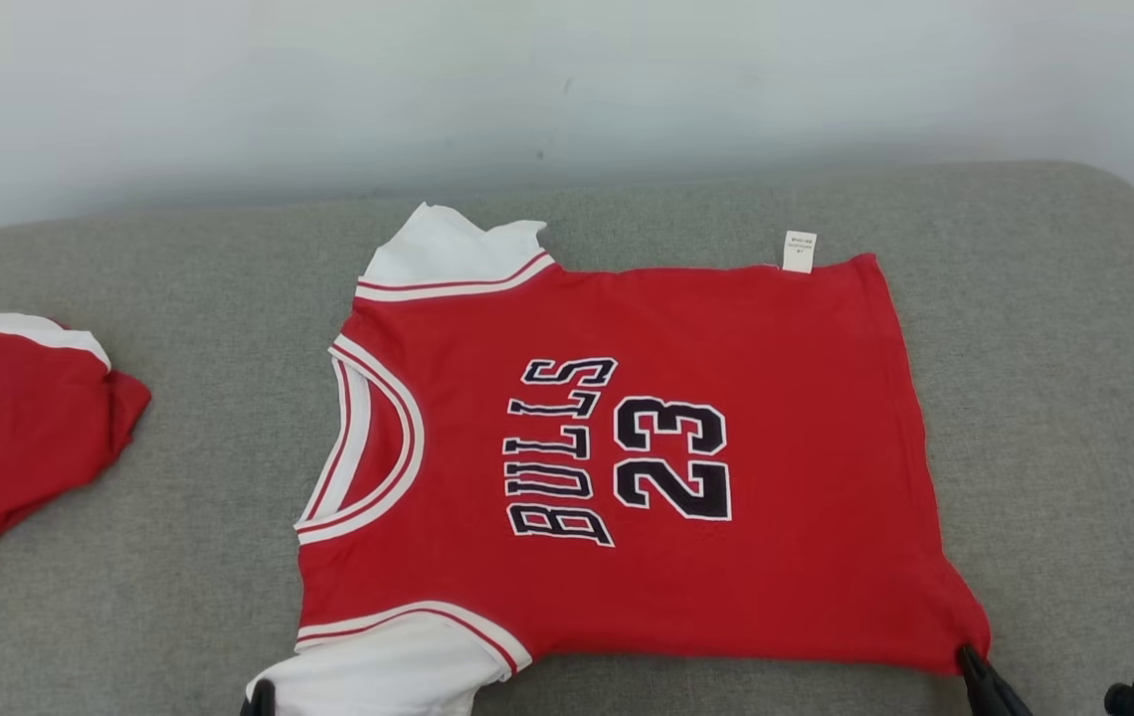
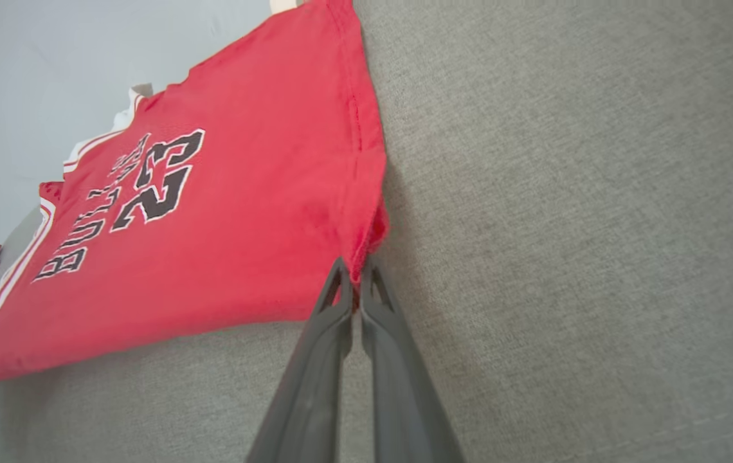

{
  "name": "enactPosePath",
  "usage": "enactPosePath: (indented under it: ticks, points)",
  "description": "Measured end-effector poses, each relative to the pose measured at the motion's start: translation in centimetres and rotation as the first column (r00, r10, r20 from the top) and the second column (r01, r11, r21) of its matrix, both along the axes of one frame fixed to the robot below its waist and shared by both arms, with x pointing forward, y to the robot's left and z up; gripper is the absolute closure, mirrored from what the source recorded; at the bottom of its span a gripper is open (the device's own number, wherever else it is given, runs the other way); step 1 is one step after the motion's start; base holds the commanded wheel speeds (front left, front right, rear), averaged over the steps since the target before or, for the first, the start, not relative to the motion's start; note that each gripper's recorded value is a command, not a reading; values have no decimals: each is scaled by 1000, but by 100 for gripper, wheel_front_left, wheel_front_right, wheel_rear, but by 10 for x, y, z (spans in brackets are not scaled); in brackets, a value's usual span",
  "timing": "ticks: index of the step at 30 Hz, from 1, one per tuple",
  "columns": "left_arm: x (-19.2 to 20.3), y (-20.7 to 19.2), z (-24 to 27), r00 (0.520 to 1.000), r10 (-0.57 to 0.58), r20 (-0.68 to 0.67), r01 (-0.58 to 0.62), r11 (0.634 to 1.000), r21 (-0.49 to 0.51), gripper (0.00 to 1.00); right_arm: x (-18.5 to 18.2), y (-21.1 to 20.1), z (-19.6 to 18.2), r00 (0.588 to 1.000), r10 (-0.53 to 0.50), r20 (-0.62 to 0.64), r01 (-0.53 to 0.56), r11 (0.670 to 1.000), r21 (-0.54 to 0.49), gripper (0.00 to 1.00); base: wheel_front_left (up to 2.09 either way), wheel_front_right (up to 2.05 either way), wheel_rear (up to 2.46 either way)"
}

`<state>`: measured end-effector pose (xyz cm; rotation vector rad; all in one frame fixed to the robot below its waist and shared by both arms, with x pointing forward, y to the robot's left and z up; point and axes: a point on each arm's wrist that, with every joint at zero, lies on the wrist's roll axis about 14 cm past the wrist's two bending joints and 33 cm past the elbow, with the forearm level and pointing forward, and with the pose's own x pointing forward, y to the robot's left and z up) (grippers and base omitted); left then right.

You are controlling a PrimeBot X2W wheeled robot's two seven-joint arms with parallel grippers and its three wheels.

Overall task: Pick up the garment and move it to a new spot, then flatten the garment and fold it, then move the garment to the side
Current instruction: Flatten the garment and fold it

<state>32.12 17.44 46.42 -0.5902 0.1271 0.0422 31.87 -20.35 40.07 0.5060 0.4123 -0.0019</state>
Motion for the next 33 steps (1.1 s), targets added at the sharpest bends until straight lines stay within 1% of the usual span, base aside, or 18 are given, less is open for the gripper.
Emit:
enactPosePath:
  ticks: [5, 7, 13, 16, 19, 25, 29, 30, 31, 32, 33]
  points:
    - [13, -6, 5, 999, -34, 19, 34, 999, 17, 100, 6, 3, 8, 1000, -13, 5, 13, 1000, 19, 100, 0, 0, 0]
    - [22, -11, 9, 998, -60, 36, 60, 998, 19, 100, 10, 4, 11, 1000, -15, 4, 15, 999, 29, 100, 0, 0, 0]
    - [53, -26, 26, 983, -161, 86, 155, 985, 72, 100, 24, 9, 23, 1000, -5, 6, 4, 998, 62, 100, 0, 0, 0]
    - [72, -31, 32, 974, -204, 99, 194, 976, 101, 100, 38, 8, 33, 1000, -2, 27, 0, 998, 68, 100, 0, 0, 0]
    - [94, -32, 38, 968, -222, 115, 208, 971, 120, 100, 53, 5, 40, 999, -3, 36, 0, 998, 70, 100, 0, 0, 0]
    - [137, -37, 34, 961, -258, 102, 242, 959, 146, 100, 84, 3, 44, 999, 3, 36, -6, 998, 66, 100, 0, 0, 0]
    - [157, -41, 23, 960, -272, 75, 259, 955, 148, 100, 98, 1, 39, 1000, -2, 18, 1, 998, 57, 100, 0, 0, 0]
    - [160, -42, 20, 959, -274, 70, 262, 954, 146, 78, 101, 0, 39, 1000, -7, 22, 6, 999, 54, 43, 0, 0, 0]
    - [162, -43, 18, 960, -274, 63, 262, 953, 149, 32, 104, 0, 40, 1000, -7, 30, 5, 999, 47, 0, 0, 0, 0]
    - [164, -42, 16, 961, -271, 62, 259, 953, 155, 0, 106, 1, 41, 999, -6, 37, 4, 999, 46, 0, 0, 0, 0]
    - [165, -41, 16, 962, -263, 68, 250, 955, 160, 0, 106, 1, 42, 999, -2, 41, 1, 999, 34, 0, 0, 0, 0]
